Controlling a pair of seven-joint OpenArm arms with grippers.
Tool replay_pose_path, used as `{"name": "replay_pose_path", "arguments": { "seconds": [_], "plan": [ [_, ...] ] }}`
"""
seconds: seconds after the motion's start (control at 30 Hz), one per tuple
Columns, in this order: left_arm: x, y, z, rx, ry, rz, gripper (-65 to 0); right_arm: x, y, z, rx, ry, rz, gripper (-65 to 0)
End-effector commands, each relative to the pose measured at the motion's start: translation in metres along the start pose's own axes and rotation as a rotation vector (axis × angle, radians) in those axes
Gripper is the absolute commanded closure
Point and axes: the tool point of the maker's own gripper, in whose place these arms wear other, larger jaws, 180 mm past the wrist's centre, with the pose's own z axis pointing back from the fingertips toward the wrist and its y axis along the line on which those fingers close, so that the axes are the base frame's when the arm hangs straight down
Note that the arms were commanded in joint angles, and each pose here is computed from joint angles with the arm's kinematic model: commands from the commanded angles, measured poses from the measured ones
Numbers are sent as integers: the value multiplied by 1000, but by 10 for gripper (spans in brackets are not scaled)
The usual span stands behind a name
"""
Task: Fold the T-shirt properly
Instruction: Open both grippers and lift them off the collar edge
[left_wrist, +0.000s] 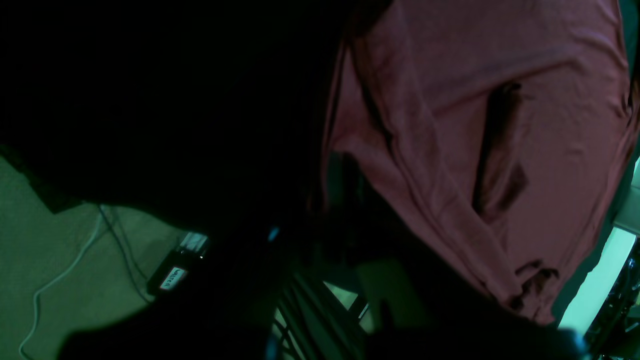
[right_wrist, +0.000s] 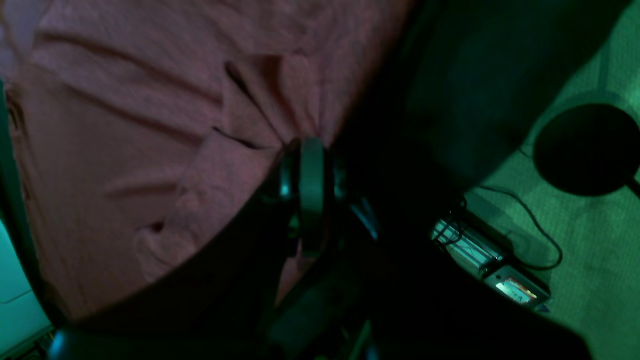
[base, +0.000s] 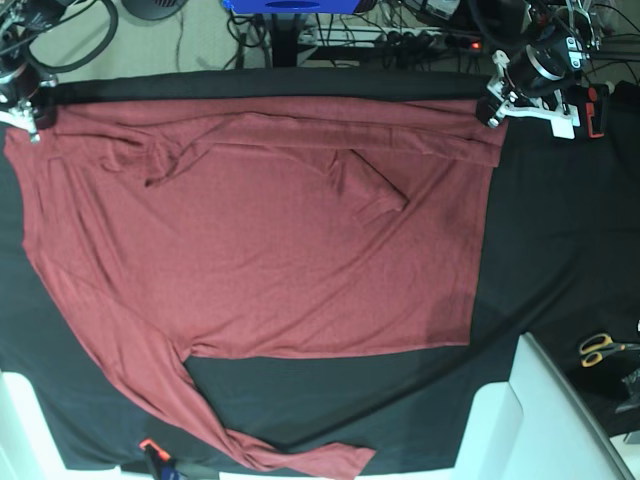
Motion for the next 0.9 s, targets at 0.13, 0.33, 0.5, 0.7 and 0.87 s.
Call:
{"name": "replay_pose_path", "arguments": {
  "seconds": [0.13,0.33,0.5,0.7,0.87],
  "plan": [
    [9,-1,5,-4,-25,-18,0,17,3,4,9,-47,14,0],
    [9,0,5,-2,-24,-17,0,16,3,3,8,-44,13,-8],
    [8,1,5,-1,-22,-15,0,16,2,3,7,-46,7,-84],
    [7,2,4,3,-18,-11,-118,18,2,5,7,-54,3,-224],
    [7,2,5,5,-19,-9,-316,17,0,6,2,-52,6,-228]
  ]
}}
